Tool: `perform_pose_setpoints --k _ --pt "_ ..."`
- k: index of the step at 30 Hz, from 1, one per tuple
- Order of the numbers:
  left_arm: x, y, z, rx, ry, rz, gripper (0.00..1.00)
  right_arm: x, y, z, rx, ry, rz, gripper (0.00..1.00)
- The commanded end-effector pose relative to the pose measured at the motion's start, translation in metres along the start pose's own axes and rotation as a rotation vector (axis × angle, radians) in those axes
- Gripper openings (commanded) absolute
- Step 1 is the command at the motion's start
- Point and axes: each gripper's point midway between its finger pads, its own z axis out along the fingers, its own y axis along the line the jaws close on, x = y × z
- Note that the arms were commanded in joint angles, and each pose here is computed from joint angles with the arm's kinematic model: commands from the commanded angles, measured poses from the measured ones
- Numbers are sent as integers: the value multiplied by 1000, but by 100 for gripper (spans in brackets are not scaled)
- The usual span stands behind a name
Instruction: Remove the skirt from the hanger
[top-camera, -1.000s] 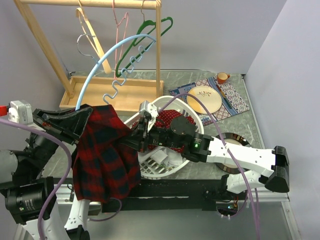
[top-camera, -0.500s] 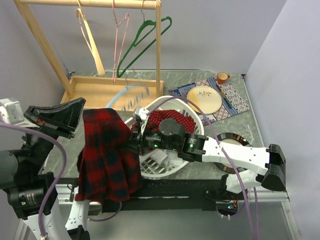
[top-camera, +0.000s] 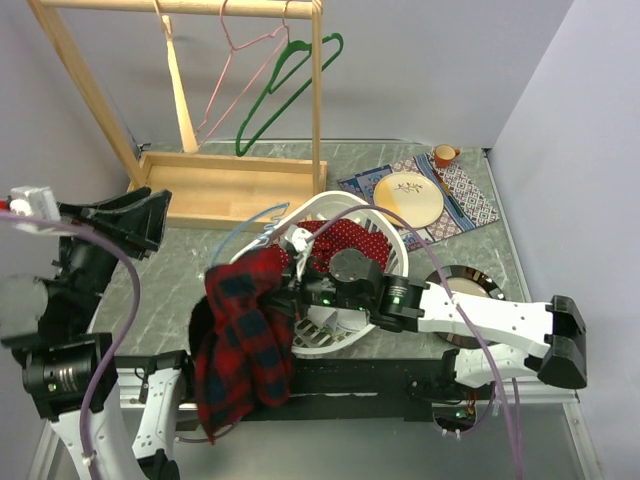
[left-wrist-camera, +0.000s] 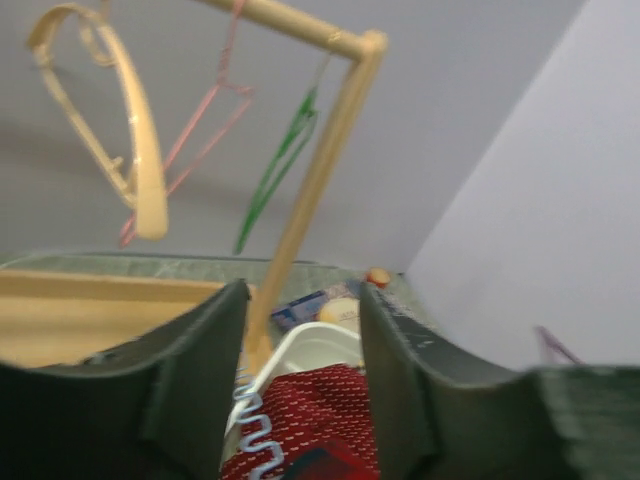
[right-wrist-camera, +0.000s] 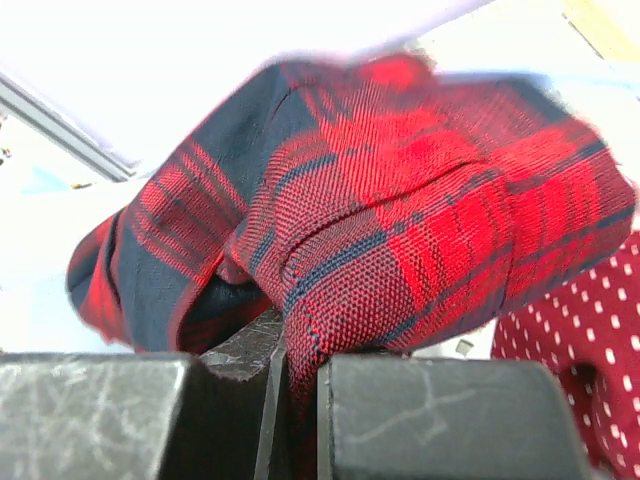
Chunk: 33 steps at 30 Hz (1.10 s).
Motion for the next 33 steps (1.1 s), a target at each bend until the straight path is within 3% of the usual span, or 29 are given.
perform_pose_setpoints --k 1,2,4,10,18,21,26,33 --pt "50 80 16 -268 120 -51 60 -32 7 -22 -17 -122 -54 0" --pt "55 94 17 -327 117 -82 67 -34 7 -27 -11 -129 -56 0" --pt "68 126 12 -477 109 -127 70 -26 3 -32 0 -123 -53 0" --pt "111 165 2 -674 89 -389 80 -26 0 -46 19 -158 -47 0" --pt "160 161 -19 -682 151 -565 87 -19 -4 -52 34 -158 -27 0" --pt "180 170 -31 -763 153 -652 86 -21 -6 -49 50 -150 -24 0" --pt "224 186 -49 -935 264 -792 81 -25 -3 -49 39 -165 -19 0" --pt "253 177 -41 -864 304 -960 77 -28 -1 -46 33 -159 -15 0"
